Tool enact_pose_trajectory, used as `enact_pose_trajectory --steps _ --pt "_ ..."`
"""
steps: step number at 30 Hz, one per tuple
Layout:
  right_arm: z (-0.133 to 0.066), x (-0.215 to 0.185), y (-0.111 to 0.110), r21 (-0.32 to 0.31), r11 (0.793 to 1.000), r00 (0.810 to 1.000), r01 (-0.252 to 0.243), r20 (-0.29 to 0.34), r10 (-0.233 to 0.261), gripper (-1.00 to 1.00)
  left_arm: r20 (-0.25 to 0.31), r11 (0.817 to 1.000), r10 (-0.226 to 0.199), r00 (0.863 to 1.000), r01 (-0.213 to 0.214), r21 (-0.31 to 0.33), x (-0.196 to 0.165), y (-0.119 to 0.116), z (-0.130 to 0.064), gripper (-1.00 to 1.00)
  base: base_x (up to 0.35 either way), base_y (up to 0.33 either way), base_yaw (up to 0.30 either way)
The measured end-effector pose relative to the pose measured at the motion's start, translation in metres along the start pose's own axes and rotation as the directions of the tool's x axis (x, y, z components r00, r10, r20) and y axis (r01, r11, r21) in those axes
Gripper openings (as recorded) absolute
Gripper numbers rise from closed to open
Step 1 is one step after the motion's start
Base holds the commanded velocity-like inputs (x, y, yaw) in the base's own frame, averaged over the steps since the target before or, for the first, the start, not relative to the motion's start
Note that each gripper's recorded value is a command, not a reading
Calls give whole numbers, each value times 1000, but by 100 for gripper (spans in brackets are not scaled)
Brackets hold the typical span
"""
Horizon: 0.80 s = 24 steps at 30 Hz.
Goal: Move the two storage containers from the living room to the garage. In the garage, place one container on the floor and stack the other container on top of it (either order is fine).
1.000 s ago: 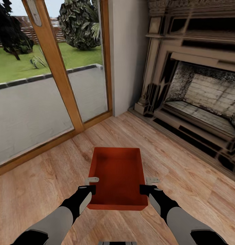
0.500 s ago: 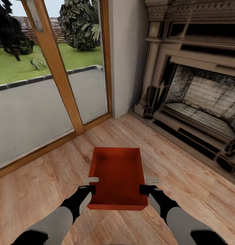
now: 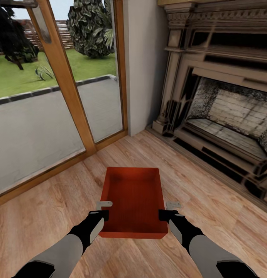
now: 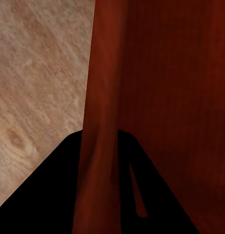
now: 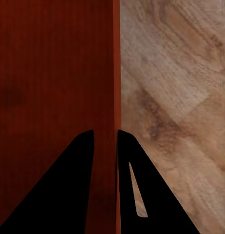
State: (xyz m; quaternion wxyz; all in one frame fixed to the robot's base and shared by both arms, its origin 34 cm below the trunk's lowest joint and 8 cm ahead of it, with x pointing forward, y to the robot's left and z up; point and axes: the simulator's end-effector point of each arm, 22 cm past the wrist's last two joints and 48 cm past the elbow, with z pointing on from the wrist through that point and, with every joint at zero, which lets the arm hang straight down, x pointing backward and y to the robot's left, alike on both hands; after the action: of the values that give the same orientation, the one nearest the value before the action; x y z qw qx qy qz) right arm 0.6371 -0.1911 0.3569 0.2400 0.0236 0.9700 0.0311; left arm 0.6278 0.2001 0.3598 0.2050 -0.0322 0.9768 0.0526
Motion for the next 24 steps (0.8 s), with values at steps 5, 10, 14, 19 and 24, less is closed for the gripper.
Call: enact_pose_trajectory --steps 5,10,14,19,24 --pt "-8 -6 1 0 1000 1000 0 0 0 -100 -1 1000 0 1000 0 0 -6 1 -9 -100 0 0 0" --pt "-16 -12 1 0 1000 1000 0 0 0 -100 0 1000 0 1000 0 0 -11 1 -17 -100 0 0 0" --pt "-23 -17 2 0 1000 1000 -1 0 1 -100 0 1000 1 1000 -1 -1 -16 2 -24 -100 0 0 0" --pt "-31 -23 3 0 1000 1000 1 0 -1 -100 0 1000 -1 1000 1 0 -21 3 -32 -100 0 0 0" --pt "-39 -29 4 0 1000 1000 0 0 0 -100 0 1000 -1 1000 1 0 -26 4 -41 -100 0 0 0"
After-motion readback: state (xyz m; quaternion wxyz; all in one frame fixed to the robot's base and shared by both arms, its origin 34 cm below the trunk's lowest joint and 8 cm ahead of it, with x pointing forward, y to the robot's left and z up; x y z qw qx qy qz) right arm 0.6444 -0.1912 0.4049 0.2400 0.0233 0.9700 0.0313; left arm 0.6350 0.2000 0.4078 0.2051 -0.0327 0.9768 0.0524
